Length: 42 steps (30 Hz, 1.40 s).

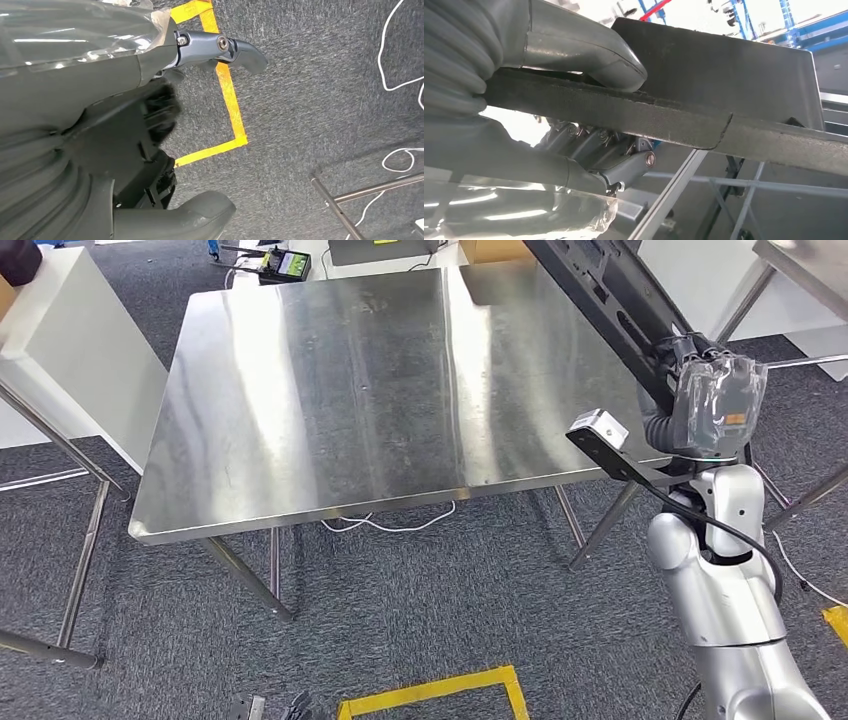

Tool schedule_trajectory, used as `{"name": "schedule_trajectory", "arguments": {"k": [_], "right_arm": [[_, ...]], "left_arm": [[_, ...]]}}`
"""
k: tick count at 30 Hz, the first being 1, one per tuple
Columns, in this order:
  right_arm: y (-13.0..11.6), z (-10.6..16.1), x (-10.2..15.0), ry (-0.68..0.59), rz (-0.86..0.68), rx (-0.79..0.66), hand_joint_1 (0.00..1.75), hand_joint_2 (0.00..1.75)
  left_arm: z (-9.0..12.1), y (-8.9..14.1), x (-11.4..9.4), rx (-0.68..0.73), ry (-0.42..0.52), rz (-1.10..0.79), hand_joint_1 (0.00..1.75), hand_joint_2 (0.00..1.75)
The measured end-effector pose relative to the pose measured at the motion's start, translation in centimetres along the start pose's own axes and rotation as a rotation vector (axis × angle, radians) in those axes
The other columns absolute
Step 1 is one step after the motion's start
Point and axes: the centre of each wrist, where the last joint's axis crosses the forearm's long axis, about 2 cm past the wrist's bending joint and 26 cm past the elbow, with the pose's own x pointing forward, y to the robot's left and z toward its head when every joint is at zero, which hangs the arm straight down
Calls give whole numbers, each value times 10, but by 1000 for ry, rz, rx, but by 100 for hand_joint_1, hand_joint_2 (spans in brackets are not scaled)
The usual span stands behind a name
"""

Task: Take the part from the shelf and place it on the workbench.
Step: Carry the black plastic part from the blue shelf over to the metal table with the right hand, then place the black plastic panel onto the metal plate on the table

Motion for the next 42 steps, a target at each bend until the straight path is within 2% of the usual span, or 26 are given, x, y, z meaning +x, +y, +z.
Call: {"name": "schedule_trajectory", "arguments": {"k": [13,24,35,42], "right_arm": [[-16,2,-25,25,72,29,175,175],[-33,27,-64,91,177,117,175,175],[-21,38,-83,141,306,237,175,175],[-14,46,-95,171,333,285,175,175]], "left_arm": [[-2,-2,1,-10,1,23,0,175],[0,-4,-1,-23,8,49,0,175],[0,0,0,-21,0,44,0,175],[0,4,1,-17,-14,41,0,175]]}}
